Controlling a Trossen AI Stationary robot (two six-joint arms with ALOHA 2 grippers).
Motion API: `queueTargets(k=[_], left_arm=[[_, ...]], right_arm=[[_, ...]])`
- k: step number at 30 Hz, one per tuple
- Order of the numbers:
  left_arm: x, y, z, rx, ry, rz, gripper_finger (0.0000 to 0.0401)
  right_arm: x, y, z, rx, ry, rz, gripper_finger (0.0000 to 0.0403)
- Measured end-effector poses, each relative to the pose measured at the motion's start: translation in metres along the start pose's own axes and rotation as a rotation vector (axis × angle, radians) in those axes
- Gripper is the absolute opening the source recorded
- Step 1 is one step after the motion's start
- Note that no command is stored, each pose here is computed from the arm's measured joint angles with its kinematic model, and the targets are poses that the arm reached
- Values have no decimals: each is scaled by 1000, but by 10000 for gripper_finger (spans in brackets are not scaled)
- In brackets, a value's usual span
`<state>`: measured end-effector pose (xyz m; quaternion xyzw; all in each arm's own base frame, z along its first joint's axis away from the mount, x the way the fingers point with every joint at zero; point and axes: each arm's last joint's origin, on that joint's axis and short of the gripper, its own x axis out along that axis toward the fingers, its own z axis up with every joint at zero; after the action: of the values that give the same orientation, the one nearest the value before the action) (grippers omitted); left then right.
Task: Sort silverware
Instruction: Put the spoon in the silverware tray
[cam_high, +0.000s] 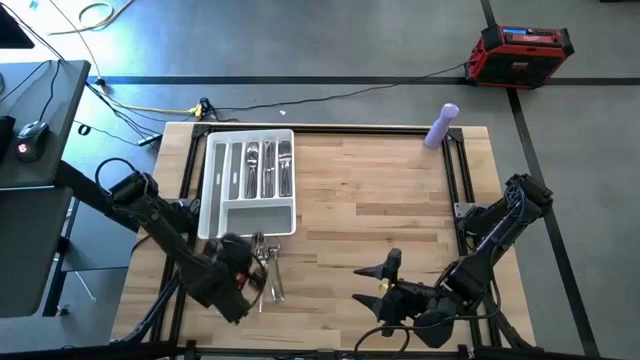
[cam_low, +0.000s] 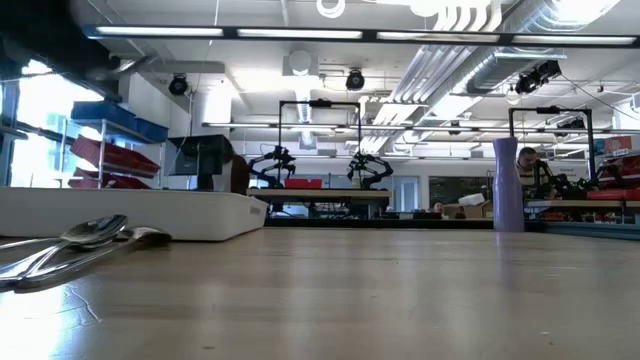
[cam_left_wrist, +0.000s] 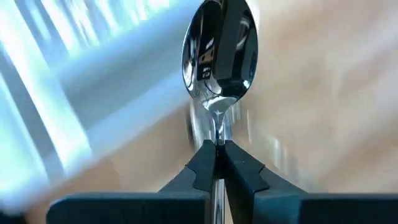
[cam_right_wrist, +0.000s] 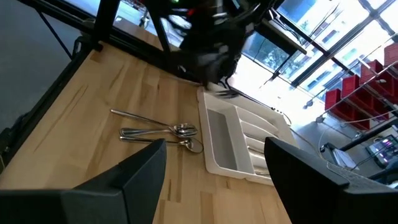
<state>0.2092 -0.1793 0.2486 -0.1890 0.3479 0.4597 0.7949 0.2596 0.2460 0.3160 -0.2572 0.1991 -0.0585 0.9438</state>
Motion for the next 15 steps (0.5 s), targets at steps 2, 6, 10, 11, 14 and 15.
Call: queueTargets(k=[2, 6, 10, 11, 14, 15], left_arm=[[6, 7, 13, -2, -181, 46, 0], [43, 19, 41, 41, -420, 97, 0], [90, 44, 60, 21, -461, 301, 0], [100, 50, 63, 4, -479, 334, 0], [128, 68, 68, -56, -495, 434, 0], [136, 72, 69, -93, -498, 454, 0]], right_arm=[[0, 0, 0, -2, 1, 0, 254], [1, -1, 0, -21, 2, -8, 254], [1, -1, 0, -28, 4, -9, 254], [1, -1, -1, -30, 5, -15, 254], [1, -1, -1, -33, 7, -16, 254], [1, -1, -1, -34, 8, -15, 254]])
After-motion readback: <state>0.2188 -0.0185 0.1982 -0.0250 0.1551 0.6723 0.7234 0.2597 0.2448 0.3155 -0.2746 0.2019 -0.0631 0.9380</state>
